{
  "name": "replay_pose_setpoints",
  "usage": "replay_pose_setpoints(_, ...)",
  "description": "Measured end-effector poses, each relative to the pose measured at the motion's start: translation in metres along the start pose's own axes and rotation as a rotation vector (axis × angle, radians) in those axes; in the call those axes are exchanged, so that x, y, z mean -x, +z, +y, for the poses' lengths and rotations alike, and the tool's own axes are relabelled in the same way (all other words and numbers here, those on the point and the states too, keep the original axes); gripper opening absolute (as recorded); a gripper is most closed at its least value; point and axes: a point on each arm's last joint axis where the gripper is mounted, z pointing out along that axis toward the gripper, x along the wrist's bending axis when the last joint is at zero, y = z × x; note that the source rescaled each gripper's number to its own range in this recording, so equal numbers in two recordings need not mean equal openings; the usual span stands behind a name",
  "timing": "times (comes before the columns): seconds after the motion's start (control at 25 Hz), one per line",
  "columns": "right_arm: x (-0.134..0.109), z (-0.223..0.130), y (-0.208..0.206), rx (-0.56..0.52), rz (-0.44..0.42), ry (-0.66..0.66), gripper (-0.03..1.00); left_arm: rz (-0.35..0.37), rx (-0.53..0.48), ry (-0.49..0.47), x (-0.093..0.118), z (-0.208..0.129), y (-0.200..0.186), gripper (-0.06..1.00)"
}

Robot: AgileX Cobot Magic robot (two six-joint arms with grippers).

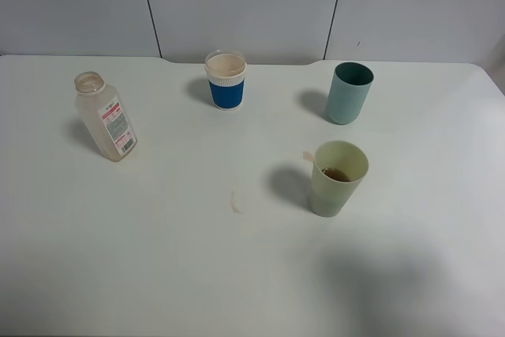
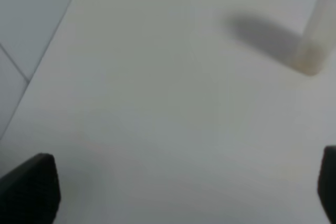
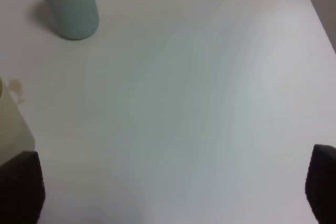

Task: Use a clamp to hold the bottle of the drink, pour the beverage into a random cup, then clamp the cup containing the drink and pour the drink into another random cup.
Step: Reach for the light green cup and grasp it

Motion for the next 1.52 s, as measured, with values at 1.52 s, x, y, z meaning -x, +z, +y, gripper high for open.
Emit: replay_pose_setpoints(1.52,0.000,0.000,0.000,0.000,0.000,0.000,1.00,-0.105,0.141,-0.008,0.011,0.009,0.009,1.00)
